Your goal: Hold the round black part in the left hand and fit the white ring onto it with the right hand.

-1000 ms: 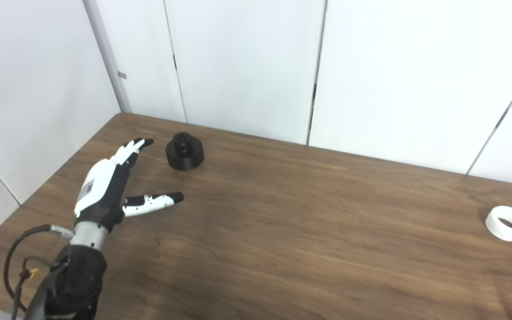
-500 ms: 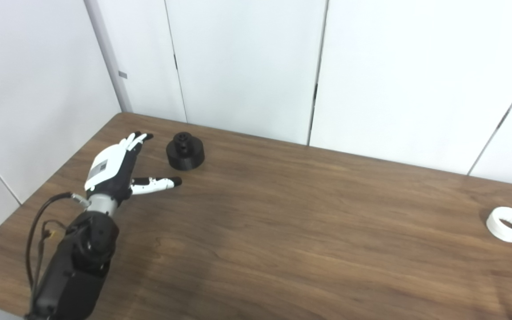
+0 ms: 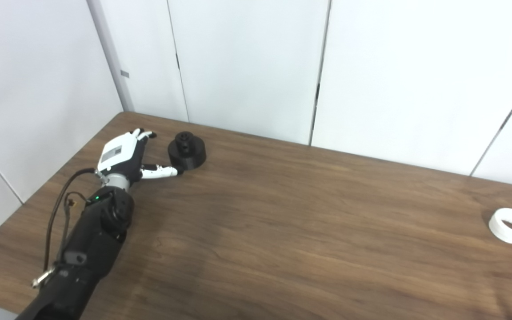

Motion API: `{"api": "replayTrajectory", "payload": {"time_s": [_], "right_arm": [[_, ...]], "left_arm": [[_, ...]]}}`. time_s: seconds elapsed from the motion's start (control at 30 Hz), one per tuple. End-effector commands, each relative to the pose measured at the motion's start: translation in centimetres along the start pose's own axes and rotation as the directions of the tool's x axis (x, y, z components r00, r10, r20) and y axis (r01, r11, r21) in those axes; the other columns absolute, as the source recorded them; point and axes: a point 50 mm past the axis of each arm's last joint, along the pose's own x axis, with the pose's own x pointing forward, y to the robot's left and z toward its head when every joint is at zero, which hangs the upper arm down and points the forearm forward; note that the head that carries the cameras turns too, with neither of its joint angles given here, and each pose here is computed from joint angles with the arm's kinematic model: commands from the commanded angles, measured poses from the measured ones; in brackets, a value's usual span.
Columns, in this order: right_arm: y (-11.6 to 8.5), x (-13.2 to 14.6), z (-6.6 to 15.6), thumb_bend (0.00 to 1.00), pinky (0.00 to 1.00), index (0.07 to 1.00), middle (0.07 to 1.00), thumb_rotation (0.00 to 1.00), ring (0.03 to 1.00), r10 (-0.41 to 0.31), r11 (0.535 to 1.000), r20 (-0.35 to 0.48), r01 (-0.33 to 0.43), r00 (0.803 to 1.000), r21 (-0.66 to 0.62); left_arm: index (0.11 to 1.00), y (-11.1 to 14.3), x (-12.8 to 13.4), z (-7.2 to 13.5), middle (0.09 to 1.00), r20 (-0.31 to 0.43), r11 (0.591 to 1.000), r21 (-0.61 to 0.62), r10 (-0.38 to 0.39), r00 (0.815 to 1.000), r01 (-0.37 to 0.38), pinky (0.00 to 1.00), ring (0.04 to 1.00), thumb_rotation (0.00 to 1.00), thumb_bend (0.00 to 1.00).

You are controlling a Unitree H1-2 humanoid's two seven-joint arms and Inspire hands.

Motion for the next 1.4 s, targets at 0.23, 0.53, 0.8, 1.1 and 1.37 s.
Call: {"api": "replayTrajectory", "payload": {"time_s": [0.23, 0.53, 0.8, 1.1, 1.37], "right_arm": [[-0.3, 0.5, 0.8, 0.56, 1.00, 0.927, 0.909, 1.00, 0.989, 0.011, 1.000, 0.050, -0.010, 0.999, -0.012], [-0.4, 0.5, 0.6, 0.55, 1.00, 0.927, 0.902, 1.00, 0.976, 0.010, 1.000, 0.059, -0.009, 0.998, -0.013], [-0.5, 0.5, 0.5, 0.54, 1.00, 0.929, 0.903, 1.00, 0.976, 0.006, 1.000, 0.055, -0.005, 0.998, -0.012], [-0.5, 0.5, 0.4, 0.54, 1.00, 0.931, 0.900, 1.00, 0.969, 0.009, 1.000, 0.064, -0.007, 0.998, -0.028], [-0.4, 0.3, 0.3, 0.54, 1.00, 0.930, 0.887, 1.00, 0.954, 0.005, 1.000, 0.070, -0.003, 0.998, -0.031]], "left_arm": [[0.870, 2.5, 3.5, 1.2, 0.973, -0.050, 0.998, 0.021, 0.067, 0.996, -0.066, 1.00, 1.000, 0.52, 1.00], [0.874, 1.9, 5.4, 2.1, 0.979, -0.086, 0.999, 0.045, 0.009, 0.996, -0.005, 1.00, 1.000, 0.54, 1.00], [0.866, 1.9, 6.2, 3.9, 0.977, -0.089, 0.996, -0.074, -0.058, 0.994, 0.052, 1.00, 1.000, 0.50, 1.00], [0.868, 1.6, 6.9, 5.5, 0.981, -0.074, 0.994, -0.084, -0.083, 0.994, 0.077, 1.00, 1.000, 0.50, 1.00], [0.891, 0.8, 6.8, 6.2, 0.980, -0.054, 0.992, -0.097, -0.091, 0.994, 0.085, 1.00, 1.000, 0.48, 1.00]]}}
